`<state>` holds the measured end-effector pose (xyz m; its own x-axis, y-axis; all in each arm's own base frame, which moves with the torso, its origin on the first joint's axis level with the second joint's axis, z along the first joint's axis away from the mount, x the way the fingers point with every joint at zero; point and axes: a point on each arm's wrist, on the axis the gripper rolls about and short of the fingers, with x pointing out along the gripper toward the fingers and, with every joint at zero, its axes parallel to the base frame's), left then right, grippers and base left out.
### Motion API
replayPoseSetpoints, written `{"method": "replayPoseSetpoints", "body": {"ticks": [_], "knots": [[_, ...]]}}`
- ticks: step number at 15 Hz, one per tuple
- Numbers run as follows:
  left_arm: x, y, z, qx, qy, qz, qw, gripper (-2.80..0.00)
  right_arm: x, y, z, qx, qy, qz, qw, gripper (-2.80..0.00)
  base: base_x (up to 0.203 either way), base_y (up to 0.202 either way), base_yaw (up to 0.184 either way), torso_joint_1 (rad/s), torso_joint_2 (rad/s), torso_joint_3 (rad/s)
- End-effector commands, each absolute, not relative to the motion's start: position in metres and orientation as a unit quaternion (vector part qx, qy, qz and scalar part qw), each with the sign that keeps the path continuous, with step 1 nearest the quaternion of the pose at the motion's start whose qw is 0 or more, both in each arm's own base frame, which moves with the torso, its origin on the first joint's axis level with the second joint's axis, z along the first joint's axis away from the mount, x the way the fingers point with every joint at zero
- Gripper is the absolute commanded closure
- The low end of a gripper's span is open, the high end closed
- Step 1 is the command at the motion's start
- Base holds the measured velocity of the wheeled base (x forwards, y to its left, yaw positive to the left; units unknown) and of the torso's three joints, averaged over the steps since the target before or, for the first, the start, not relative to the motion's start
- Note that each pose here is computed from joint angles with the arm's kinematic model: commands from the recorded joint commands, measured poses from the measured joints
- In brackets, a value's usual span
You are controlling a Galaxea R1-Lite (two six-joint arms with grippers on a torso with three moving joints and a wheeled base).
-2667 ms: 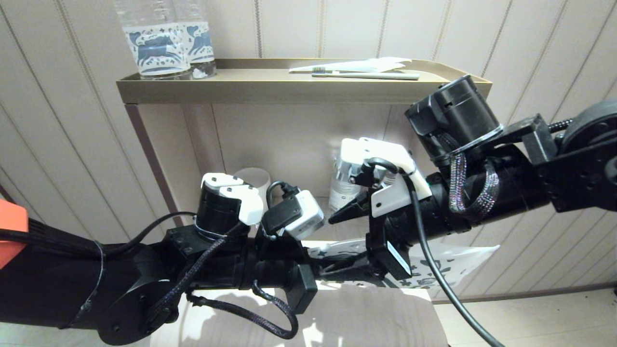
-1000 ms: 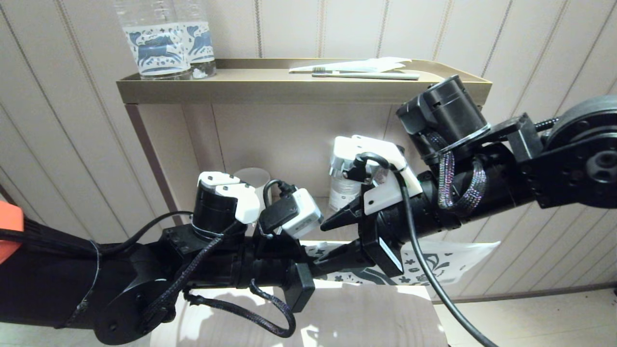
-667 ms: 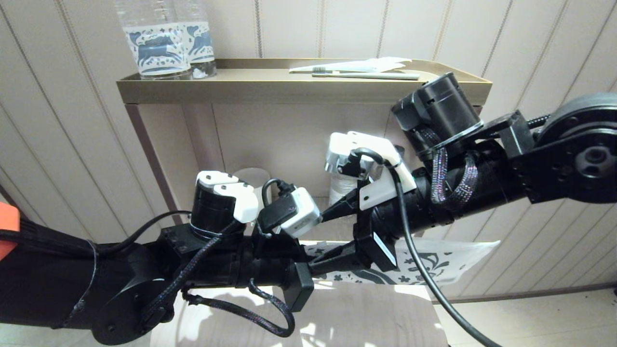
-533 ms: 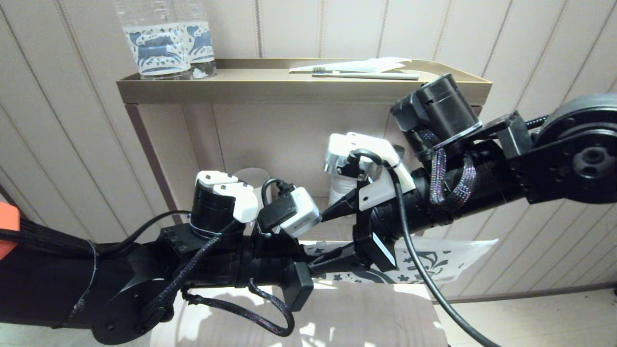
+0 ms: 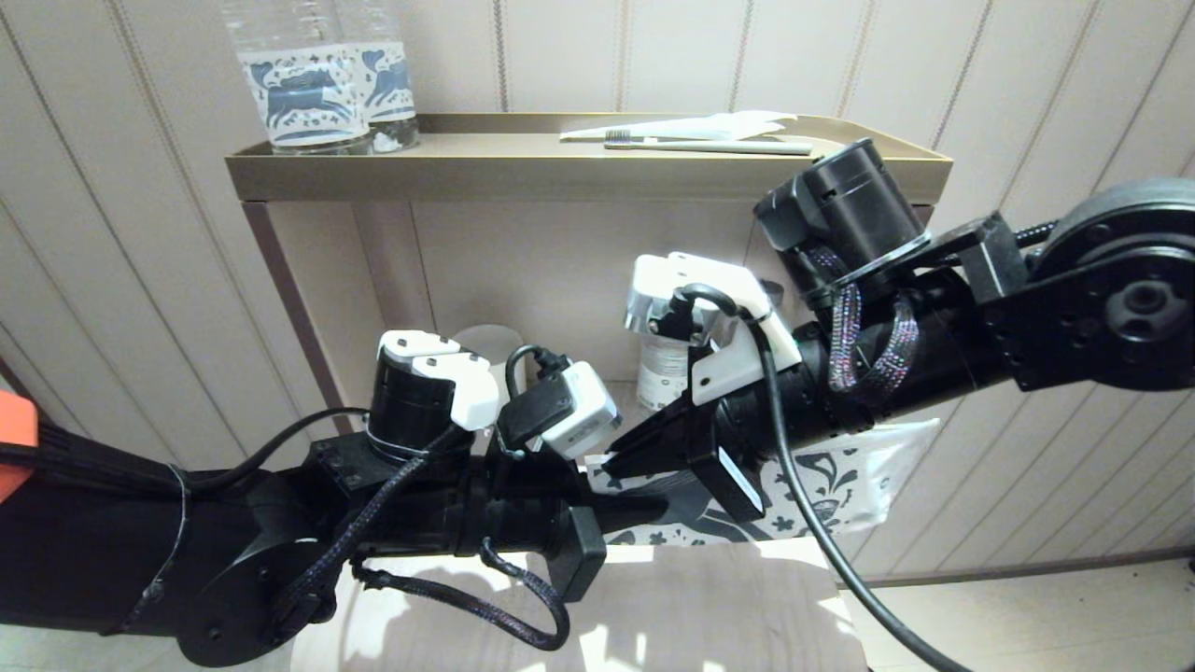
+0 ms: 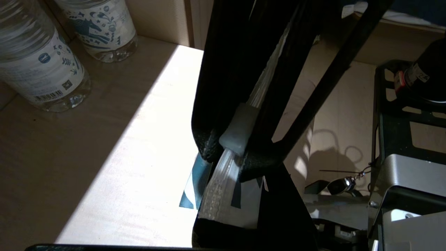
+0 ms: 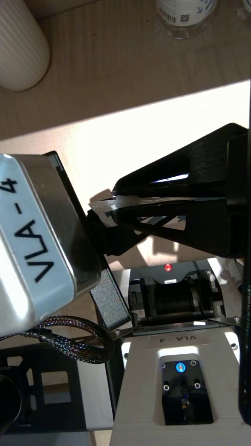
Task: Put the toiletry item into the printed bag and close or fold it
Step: Close the strorage bag and place it on the desk
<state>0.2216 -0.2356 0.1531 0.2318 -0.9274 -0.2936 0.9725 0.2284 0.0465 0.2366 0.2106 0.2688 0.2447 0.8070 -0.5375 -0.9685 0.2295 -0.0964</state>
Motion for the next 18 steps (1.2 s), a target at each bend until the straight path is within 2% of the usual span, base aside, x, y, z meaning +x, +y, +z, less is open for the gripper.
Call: {"method": "replayPoseSetpoints", "body": {"ticks": [1,6,18], "knots": [[0.222,-0.236,0.154,0.110,0.099,-0.612,0.777,0.00,0.236,0.211,0.269,-0.211,0.192,0.585,0.759,0.00,0.000,0.000,0.000,0.000,0.00,0.000],[0.222,-0.236,0.151,0.112,0.103,-0.612,0.776,0.00,0.234,0.208,0.265,-0.213,0.198,0.585,0.757,0.00,0.000,0.000,0.000,0.000,0.00,0.000],[0.225,-0.226,0.153,0.116,0.099,-0.602,0.784,0.00,0.212,0.154,0.272,-0.201,0.201,0.548,0.787,0.00,0.000,0.000,0.000,0.000,0.00,0.000]]}}
